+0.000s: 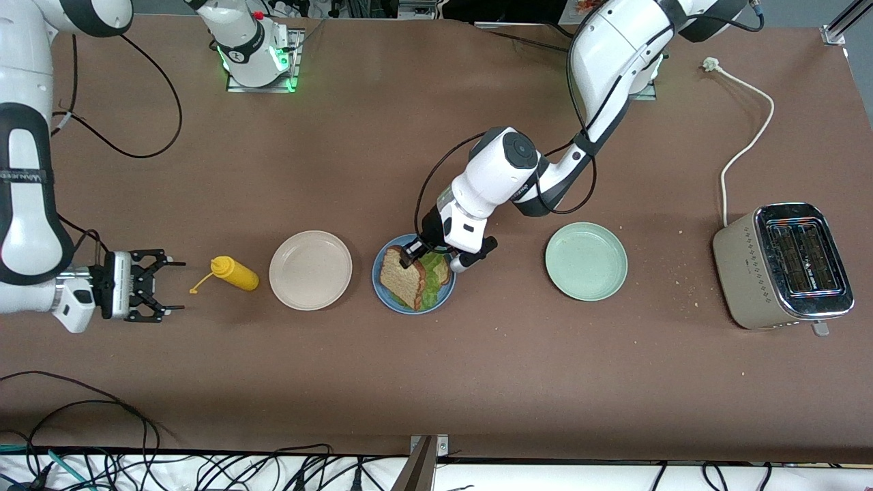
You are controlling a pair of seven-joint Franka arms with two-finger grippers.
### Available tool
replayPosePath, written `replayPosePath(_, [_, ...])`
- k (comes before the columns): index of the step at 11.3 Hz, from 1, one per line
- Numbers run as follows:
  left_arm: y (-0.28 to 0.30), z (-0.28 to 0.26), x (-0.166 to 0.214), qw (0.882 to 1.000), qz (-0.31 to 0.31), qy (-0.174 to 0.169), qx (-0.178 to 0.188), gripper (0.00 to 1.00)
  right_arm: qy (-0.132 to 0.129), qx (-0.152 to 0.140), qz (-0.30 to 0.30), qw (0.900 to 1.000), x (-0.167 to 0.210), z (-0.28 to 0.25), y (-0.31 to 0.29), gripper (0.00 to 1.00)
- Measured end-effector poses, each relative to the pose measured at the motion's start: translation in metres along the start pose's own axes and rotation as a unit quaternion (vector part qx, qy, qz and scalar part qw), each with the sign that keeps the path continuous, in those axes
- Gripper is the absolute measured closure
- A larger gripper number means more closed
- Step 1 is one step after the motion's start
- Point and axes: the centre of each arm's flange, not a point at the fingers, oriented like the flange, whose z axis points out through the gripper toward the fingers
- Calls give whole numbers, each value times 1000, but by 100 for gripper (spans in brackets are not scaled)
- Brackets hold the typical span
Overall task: Make sandwich in blue plate with both arms
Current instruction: 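Lower the bread onto the lettuce while the right gripper releases the mustard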
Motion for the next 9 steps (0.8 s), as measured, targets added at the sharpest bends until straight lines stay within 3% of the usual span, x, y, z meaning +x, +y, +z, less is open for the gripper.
replayPosePath(5, [-17,9,-5,1000,1,-5,19,90,-33,-34,152,987,65,-65,-42,0])
replayPosePath(7, [-23,12,-6,1000,1,-6,24,90,-73,-53,208,974,91,-86,-59,0])
replayPosePath(9, [-24,13,-5,1000,1,-6,30,91,-92,-77,282,952,114,-105,-78,0])
